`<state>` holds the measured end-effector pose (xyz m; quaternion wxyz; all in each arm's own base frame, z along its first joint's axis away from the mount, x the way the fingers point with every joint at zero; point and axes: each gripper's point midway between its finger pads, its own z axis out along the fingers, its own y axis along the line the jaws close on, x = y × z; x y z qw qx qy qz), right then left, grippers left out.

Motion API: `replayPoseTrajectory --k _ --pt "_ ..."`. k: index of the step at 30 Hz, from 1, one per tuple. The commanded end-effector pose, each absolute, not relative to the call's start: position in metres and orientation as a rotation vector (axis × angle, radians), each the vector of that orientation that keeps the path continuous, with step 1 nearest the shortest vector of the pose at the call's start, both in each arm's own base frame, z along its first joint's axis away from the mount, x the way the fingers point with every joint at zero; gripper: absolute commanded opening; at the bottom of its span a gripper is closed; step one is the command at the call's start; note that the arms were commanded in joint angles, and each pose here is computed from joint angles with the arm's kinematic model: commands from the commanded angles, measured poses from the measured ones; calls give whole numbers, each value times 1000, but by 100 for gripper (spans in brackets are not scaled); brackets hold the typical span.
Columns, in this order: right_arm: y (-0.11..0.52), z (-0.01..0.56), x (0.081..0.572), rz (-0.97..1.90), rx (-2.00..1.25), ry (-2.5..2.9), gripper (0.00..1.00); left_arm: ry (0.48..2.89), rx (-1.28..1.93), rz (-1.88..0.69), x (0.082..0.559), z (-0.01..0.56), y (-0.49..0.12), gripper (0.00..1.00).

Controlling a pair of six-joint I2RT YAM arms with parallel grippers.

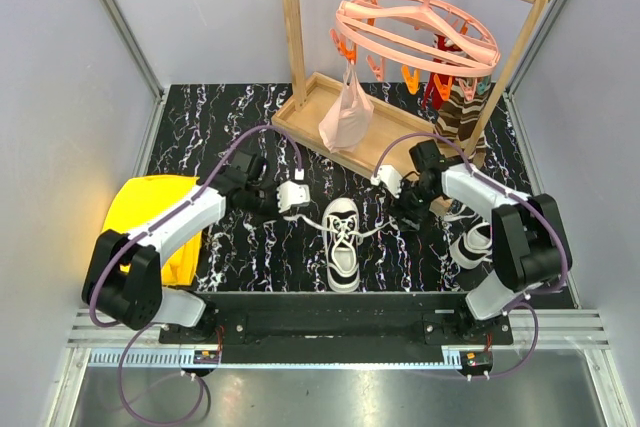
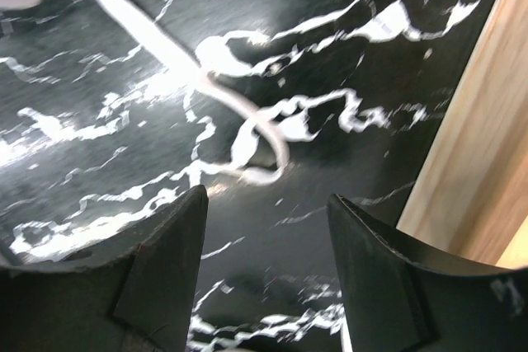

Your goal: Tie the shoes

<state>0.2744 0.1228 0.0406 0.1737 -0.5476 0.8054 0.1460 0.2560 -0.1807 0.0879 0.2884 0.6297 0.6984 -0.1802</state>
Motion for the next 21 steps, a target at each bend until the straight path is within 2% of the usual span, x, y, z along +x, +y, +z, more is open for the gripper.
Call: replayPoseTrajectory --k 1,7,9,13,14,16,17,21 --pt "134 41 305 316 -1603 2183 68 1815 1653 -529 251 94 -191 0" --pt "142 17 305 269 -1665 2178 62 1795 1642 -515 249 101 -190 0" --pt "141 10 305 250 -1679 2185 57 1794 1640 -516 246 101 -189 0" --pt "139 2 300 232 -1711 2186 37 1739 1646 -501 239 112 -192 0" --pt "138 2 298 230 -1713 2185 24 1731 1649 -498 238 113 -192 0" --pt "139 5 293 245 -1703 2199 5 1722 1649 -498 235 115 -192 0" --pt "139 14 293 244 -1680 2198 0 1711 1647 -495 234 117 -193 0" --pt "143 53 293 254 -1549 2214 0 1687 1639 -492 229 124 -193 0"
